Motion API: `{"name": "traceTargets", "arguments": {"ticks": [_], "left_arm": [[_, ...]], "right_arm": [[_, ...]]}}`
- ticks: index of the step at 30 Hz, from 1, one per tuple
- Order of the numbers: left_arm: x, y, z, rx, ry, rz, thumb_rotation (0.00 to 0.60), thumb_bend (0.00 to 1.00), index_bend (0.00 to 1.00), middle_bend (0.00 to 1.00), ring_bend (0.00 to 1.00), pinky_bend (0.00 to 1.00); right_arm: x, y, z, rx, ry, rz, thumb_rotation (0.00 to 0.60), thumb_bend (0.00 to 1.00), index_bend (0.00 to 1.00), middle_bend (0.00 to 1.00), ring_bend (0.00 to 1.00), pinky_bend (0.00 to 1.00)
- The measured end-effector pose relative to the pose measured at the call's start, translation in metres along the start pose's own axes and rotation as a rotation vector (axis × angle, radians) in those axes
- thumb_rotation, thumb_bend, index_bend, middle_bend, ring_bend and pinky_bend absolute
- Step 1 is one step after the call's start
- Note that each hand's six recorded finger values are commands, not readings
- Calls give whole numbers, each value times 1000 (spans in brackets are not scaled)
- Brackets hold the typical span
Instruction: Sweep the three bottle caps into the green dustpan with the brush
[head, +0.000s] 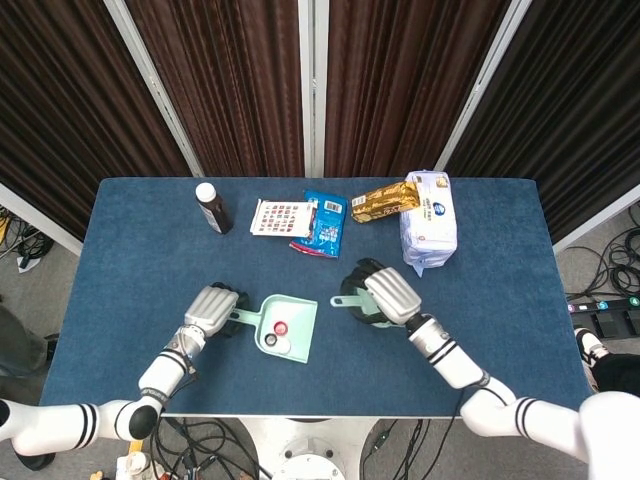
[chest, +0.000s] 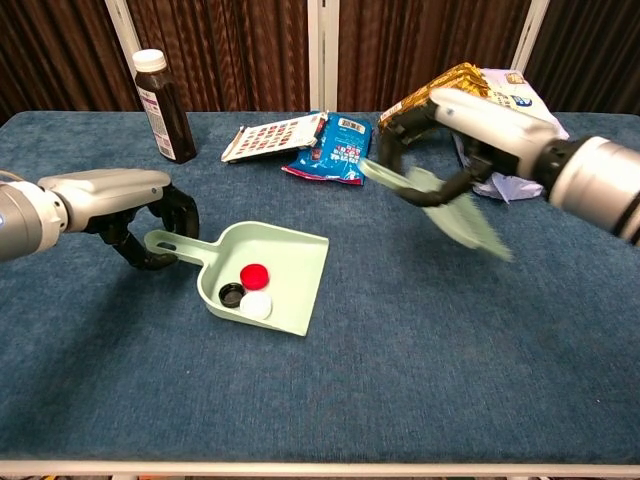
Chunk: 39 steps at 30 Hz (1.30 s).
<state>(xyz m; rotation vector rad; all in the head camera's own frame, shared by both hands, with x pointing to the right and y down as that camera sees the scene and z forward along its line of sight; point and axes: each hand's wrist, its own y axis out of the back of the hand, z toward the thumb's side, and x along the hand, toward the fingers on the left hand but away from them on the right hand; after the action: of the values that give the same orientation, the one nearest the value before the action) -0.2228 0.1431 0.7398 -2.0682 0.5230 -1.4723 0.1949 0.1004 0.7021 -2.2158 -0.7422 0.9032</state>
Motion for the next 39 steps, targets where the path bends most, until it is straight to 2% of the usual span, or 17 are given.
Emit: {"name": "traceTargets", "arguments": {"ticks": [2,6,9,10,14,17,21,23,27,32,36,39], "left_arm": [[0,2,0,-5,2,9,600,348,246,231,174,223],[-2,6,0,-13,2,34,600,324,224,202,153,211],[-5,12,-1,-16,2,62,600,314,220,202,152,209],[-7,14,-2,-18,3,72,600,311,220,202,152,208],[-16,28,-10,-35,18,131,600,305,219,202,152,205],[-24,39,-22,-41,42,178,600,288,219,202,152,202],[-37,52,-47,-45,98,246,600,282,220,207,153,194],[-47,58,-66,-39,139,279,600,279,220,210,152,187],[-68,64,-100,-1,223,347,600,277,220,211,152,162],[-110,61,-146,43,327,419,600,268,220,211,152,125],[-152,54,-171,49,385,452,600,229,221,210,152,119],[-180,46,-175,46,406,461,600,210,220,210,153,118]], "right_arm": [[9,-3,-12,83,-38,80,600,630,704,619,244,141],[19,-14,-19,187,-70,167,600,593,568,542,183,101],[24,-23,-21,236,-86,217,600,500,315,405,72,41],[26,-27,-22,251,-92,237,600,471,259,368,46,28],[33,-34,-23,270,-114,279,600,342,31,210,0,1],[38,-30,-27,259,-136,272,600,272,0,165,0,0],[47,-14,-33,232,-162,214,600,220,0,183,0,31],[56,-1,-38,202,-184,163,600,221,0,202,0,68],[84,30,-56,183,-249,42,600,222,0,194,0,69],[147,65,-82,178,-382,-111,600,221,0,147,0,63],[196,79,-90,167,-467,-191,600,220,0,128,0,38],[226,82,-88,148,-511,-235,600,220,0,126,0,19]]}}
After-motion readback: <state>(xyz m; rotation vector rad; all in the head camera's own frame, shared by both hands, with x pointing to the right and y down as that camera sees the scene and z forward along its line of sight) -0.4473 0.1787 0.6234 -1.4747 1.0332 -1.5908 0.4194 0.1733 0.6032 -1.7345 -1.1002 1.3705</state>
